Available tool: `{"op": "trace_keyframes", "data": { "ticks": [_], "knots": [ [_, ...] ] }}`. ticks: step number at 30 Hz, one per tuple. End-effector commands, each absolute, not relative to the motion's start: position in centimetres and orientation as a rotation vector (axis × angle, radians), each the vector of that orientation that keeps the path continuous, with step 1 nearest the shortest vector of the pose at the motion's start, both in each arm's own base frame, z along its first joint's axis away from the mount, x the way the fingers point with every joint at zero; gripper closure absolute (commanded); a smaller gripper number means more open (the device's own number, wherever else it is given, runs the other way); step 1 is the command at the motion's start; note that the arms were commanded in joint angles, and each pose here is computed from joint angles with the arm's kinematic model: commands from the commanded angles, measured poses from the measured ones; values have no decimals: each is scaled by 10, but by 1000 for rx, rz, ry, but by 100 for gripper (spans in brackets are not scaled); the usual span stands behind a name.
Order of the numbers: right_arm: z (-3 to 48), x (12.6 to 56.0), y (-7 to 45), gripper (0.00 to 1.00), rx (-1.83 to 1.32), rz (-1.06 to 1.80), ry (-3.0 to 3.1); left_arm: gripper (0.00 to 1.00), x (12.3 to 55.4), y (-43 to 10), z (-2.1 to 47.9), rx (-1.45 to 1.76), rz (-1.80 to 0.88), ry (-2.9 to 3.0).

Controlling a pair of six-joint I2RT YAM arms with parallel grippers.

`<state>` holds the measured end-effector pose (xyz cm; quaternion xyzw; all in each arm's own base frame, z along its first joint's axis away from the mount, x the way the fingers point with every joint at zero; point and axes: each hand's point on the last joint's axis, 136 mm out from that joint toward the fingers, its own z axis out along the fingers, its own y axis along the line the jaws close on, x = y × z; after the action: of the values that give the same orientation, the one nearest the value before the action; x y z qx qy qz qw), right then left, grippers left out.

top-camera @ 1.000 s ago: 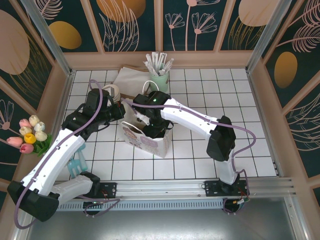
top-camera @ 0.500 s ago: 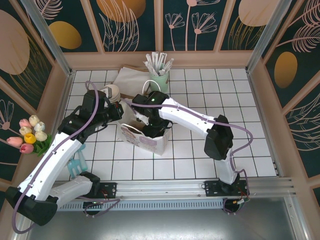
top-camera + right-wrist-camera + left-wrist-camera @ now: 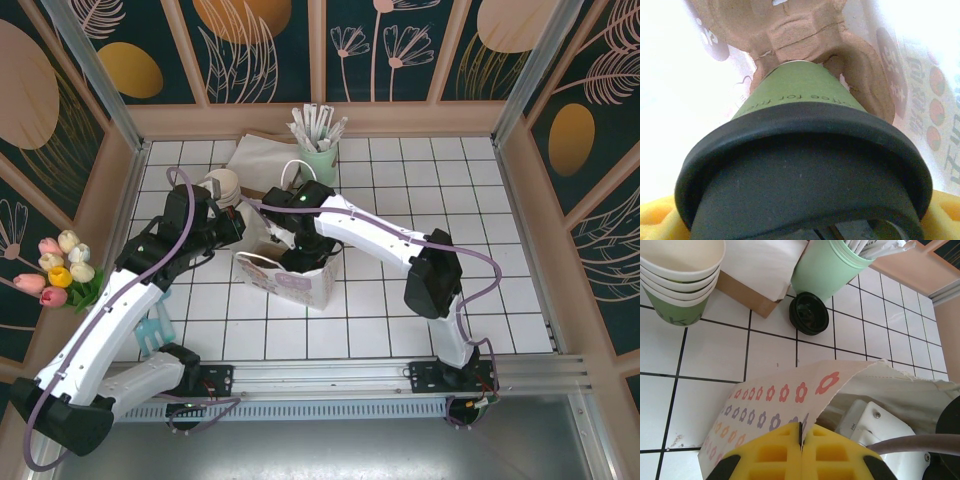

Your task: Pack the takeout coffee

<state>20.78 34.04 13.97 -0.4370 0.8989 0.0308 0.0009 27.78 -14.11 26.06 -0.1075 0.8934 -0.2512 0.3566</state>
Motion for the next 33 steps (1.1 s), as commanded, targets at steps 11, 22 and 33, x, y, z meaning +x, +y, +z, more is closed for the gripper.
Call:
{"op": "trace_keyframes", "data": {
  "ticks": [11, 22, 33],
  "knots": [
    [122, 208, 329, 41, -1392, 9, 2862, 100, 276, -133, 260, -305, -619, 2279],
    [117, 207, 328, 41, -1398, -2, 2874, 100, 277, -130, 266, -292, -602, 2245],
    [118, 207, 327, 41, -1393, -7, 2873, 100, 278, -135, 268, -277, -633, 2242]
  ]
}}
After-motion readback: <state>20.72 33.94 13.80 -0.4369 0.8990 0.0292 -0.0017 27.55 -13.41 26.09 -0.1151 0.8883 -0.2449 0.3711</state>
